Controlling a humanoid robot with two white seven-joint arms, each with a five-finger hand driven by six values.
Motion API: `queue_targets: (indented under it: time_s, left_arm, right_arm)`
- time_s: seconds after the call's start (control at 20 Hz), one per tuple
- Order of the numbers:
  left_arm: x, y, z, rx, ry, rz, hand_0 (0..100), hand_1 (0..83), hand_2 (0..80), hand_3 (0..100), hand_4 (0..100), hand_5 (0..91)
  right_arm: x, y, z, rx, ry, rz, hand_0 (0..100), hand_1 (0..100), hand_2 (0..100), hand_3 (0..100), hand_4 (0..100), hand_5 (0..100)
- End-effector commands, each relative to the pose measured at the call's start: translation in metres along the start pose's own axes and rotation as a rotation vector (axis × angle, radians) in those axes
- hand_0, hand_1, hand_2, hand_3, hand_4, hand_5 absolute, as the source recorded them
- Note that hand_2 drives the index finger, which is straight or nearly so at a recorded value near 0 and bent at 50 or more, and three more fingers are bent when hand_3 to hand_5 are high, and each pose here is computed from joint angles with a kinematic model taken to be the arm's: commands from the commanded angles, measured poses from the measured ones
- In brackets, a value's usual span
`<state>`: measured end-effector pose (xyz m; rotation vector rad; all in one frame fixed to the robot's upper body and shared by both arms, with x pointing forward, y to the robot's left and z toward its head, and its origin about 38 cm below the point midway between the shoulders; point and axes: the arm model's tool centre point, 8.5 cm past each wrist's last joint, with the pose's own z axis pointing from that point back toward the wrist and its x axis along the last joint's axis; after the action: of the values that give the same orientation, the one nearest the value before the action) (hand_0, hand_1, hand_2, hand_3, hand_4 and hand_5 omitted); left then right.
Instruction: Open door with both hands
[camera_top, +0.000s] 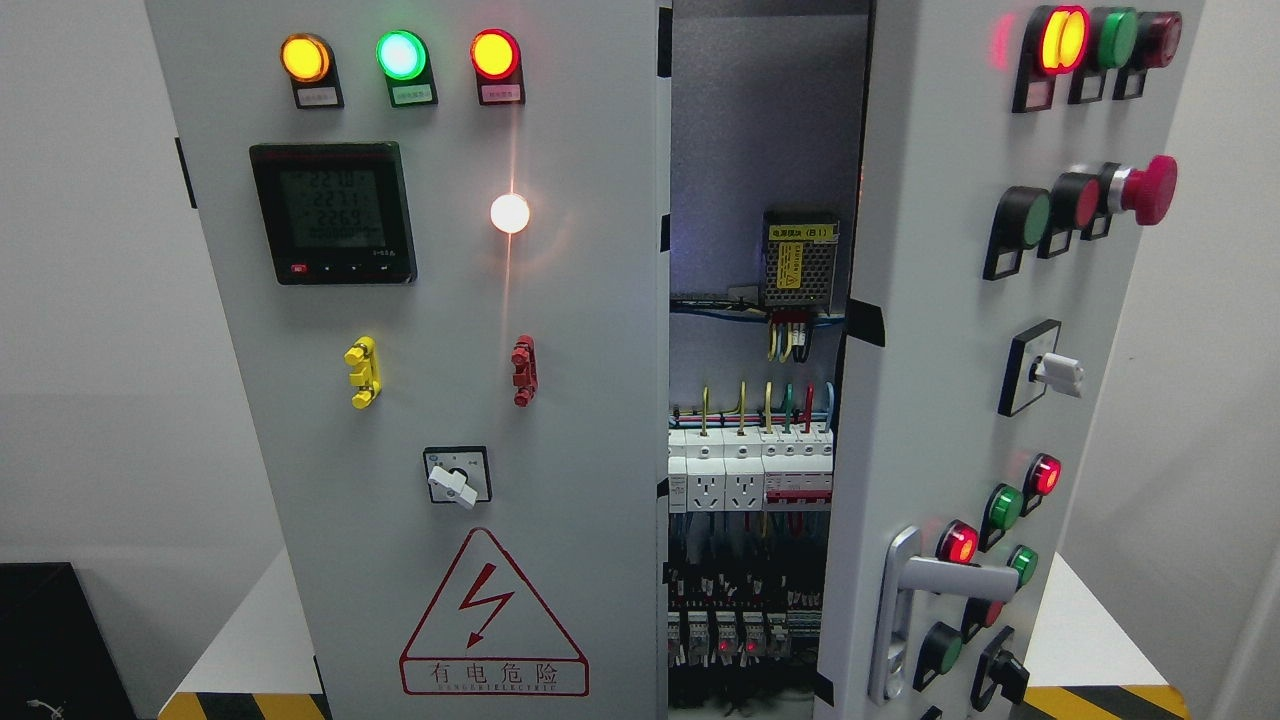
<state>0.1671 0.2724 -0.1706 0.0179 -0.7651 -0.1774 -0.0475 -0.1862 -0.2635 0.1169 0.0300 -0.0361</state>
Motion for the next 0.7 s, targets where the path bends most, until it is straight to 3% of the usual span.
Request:
queue_targets:
  time_s: [0.0,0.3,0.5,0.65]
  left_arm:
    - [0.159,-0.021,0.054,-0.225,-0.464,-0.144,0,0.0,0.0,0,0,0.0]
    - [0.219,-0.018,0.083,-0.321,-0.597,-0.080,0,0.0,0.0,0,0,0.0]
    - [0.238,-0.021,0.104,-0.410,-0.633,-0.162,0,0.0,0.0,0,0,0.0]
    - [0.254,-0.018,0.119,-0.471,-0.646,-0.177,0,0.0,0.0,0,0,0.0]
  right_arm:
    - [0.000,0.000,0.000,0.001,0.001,0.000,19,0,0,0,0,0]
    - [0.000,0.000,0.000,0.001,0.001,0.000,19,0,0,0,0,0]
    - [0.000,0.000,0.000,0.001,0.001,0.000,19,0,0,0,0,0]
    - [0.000,0.000,0.000,-0.001,0.001,0.000,19,0,0,0,0,0]
